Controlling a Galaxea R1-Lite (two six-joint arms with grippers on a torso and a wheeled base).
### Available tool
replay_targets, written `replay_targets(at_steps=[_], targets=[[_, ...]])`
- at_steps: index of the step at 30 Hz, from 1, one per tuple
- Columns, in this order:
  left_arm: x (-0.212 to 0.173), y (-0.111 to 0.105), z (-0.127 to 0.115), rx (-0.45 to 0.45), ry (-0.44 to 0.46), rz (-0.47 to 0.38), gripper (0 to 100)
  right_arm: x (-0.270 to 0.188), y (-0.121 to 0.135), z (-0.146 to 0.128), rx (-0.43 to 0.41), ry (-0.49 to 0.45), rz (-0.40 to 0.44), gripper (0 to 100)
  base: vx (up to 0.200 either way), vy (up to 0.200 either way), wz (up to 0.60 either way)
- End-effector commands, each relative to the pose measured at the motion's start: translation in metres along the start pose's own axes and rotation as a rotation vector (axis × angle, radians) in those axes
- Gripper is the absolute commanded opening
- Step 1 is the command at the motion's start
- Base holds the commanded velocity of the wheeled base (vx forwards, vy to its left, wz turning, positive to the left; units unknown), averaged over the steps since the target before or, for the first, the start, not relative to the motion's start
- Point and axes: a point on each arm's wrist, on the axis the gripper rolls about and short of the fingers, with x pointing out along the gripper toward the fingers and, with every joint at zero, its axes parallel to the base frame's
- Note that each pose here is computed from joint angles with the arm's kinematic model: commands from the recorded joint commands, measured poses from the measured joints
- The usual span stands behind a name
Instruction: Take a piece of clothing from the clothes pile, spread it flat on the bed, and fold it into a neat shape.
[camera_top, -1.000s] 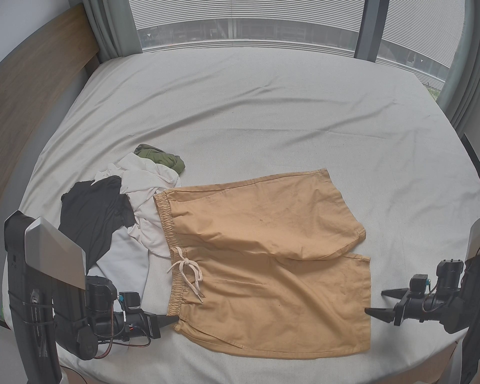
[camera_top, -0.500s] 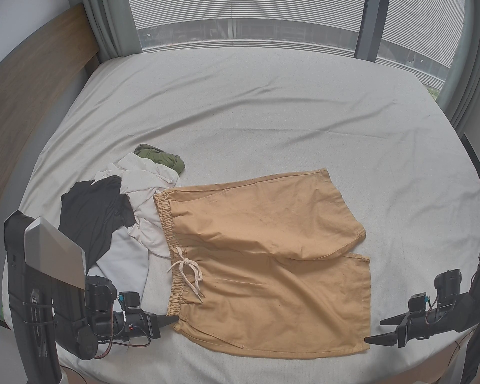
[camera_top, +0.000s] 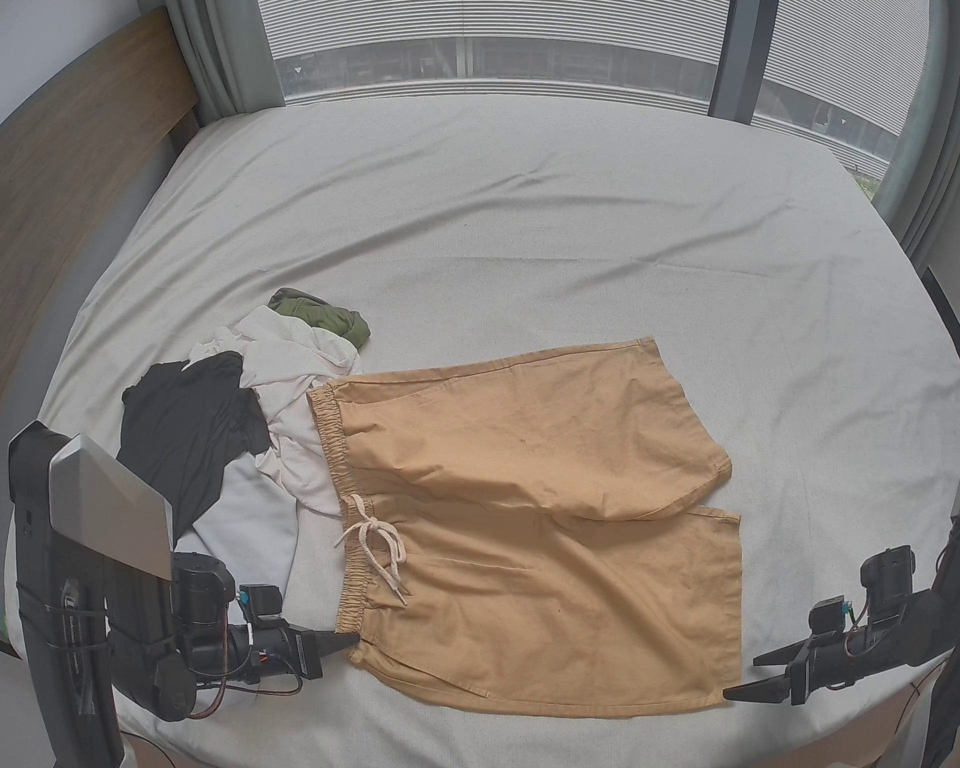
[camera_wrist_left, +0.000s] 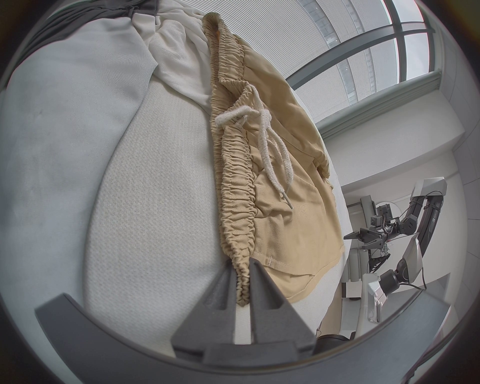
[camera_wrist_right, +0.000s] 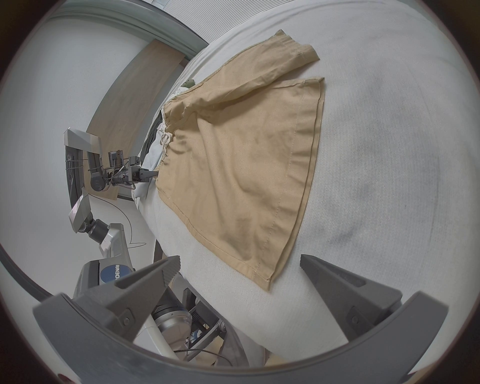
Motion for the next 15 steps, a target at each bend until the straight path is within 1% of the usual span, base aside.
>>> replay_targets(at_steps=[1,8,15], targets=[[0.0,-0.001,0.001,0.004,-0.005,-0.002,0,0.003,0.0,-0.008,0.039,0.043,0.014,100,0.0,0.0,0.0],[-0.003,-0.004,0.004,0.013,-0.019,-0.007,0,0.009,-0.004,-0.013,0.085,0.077,0.01,100,0.0,0.0,0.0],[-0.003,-0.004,0.004,0.016,-0.018,-0.008,0,0.014,-0.006,-0.012,0.109,0.091,0.02,100,0.0,0.0,0.0]])
